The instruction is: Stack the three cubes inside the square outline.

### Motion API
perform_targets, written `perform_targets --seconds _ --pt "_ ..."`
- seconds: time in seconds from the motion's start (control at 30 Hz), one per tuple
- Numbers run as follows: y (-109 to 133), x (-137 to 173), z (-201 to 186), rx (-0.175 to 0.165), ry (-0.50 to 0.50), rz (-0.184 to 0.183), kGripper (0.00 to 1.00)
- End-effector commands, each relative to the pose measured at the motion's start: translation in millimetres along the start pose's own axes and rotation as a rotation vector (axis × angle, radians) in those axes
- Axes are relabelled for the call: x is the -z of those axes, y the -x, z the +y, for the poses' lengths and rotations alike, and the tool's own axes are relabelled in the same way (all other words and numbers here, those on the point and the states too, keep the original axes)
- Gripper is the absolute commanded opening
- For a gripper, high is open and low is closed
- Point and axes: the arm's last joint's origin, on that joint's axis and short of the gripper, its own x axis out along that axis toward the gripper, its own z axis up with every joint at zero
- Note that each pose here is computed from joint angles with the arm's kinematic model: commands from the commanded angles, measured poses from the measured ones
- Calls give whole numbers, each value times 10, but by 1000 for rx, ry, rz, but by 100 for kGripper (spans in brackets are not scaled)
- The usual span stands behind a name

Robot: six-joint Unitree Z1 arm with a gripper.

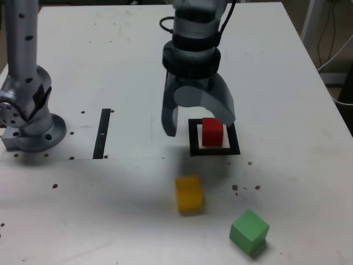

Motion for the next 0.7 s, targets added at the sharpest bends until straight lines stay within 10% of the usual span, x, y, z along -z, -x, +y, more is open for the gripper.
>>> perform_targets --seconds 0.0,0.67 --pt "26 40 -80 2 -4 1 99" --pt "-87 140 -925 38 -69 44 99"
